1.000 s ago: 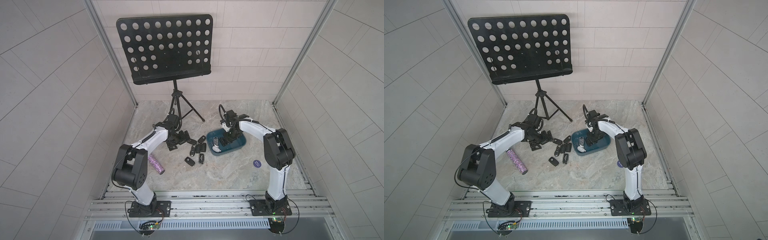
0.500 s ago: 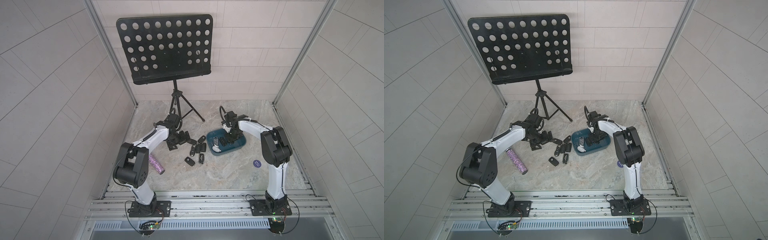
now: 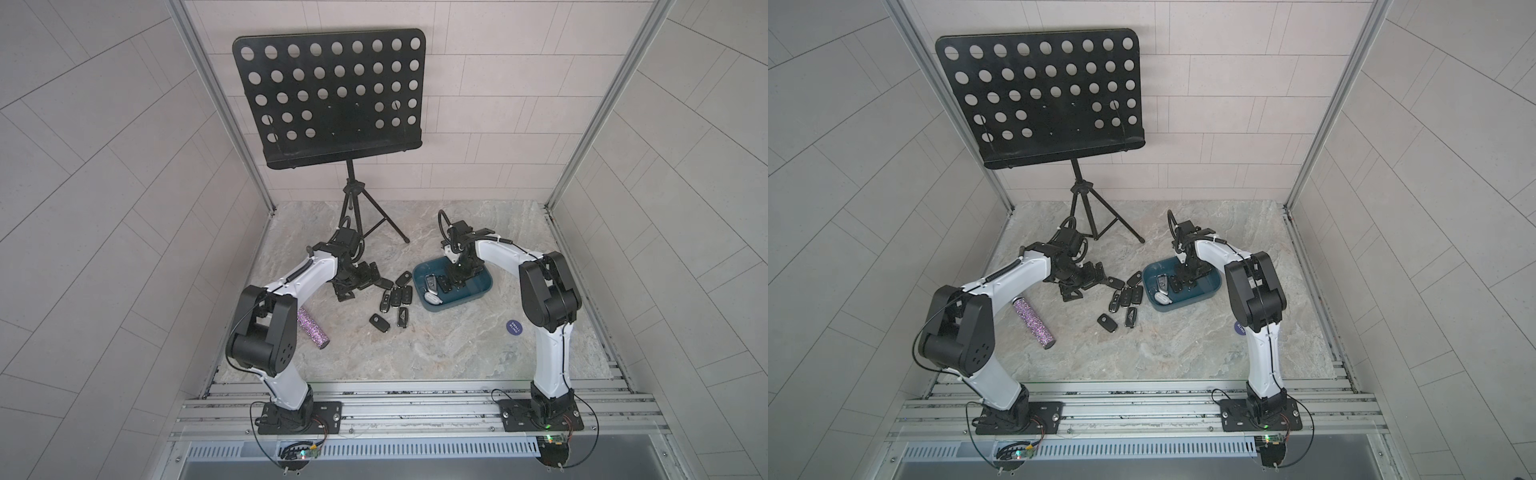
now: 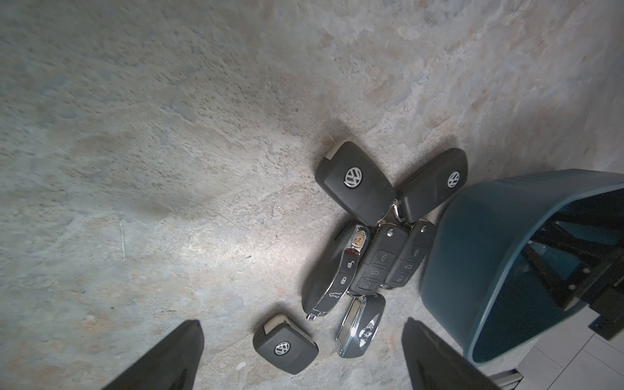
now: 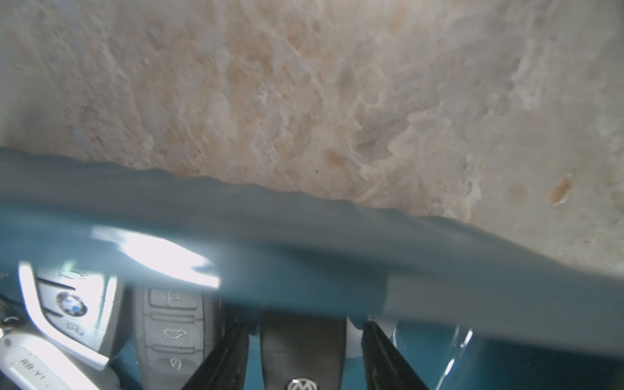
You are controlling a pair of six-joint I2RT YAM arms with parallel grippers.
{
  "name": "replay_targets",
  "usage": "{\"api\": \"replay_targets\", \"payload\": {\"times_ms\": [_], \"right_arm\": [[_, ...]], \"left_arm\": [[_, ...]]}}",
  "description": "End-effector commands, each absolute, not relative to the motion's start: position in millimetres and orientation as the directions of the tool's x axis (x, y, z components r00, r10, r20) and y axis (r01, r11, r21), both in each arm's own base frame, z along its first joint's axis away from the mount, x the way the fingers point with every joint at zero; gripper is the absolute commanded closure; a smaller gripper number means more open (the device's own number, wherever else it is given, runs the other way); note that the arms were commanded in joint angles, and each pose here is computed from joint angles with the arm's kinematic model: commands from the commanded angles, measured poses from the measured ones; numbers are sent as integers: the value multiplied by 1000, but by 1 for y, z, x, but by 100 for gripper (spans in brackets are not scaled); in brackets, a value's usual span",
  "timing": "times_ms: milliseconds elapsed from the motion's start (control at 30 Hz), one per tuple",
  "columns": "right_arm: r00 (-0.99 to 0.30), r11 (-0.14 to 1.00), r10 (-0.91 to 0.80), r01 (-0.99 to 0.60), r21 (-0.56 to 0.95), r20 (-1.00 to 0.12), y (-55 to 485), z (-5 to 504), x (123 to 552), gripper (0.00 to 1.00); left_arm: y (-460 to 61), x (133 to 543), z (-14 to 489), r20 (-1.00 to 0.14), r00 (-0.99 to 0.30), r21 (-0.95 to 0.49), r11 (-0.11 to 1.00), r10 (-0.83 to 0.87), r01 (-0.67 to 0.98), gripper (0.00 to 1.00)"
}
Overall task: Place the car key into the storage box
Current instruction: Place the car key in the storage box.
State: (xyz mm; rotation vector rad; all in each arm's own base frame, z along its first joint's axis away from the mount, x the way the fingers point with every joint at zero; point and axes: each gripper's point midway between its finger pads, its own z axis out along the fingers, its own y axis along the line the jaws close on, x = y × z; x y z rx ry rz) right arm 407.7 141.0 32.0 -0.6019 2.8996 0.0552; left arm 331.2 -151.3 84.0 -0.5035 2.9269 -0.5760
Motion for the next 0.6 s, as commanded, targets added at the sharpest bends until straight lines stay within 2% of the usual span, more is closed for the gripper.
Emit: {"api": "replay_targets", "payload": {"times_ms": [0,233,567], "right_arm": [[-893,919,-389,-395,-23,-224,140,56,413,42],[-907,944,-321,-330,-13,-273,137,86,407,41],[-913,959,-163,-236,158,-375,161,136,369,34]], "left_arm": [[-148,332,93,-78,-930,-388,870,-360,-304,0],[-143,327,95,-94,-928,-375,877,-359,-301,0],[-134,308,90,-106,-931,-354,888,-349,-293,0]]}}
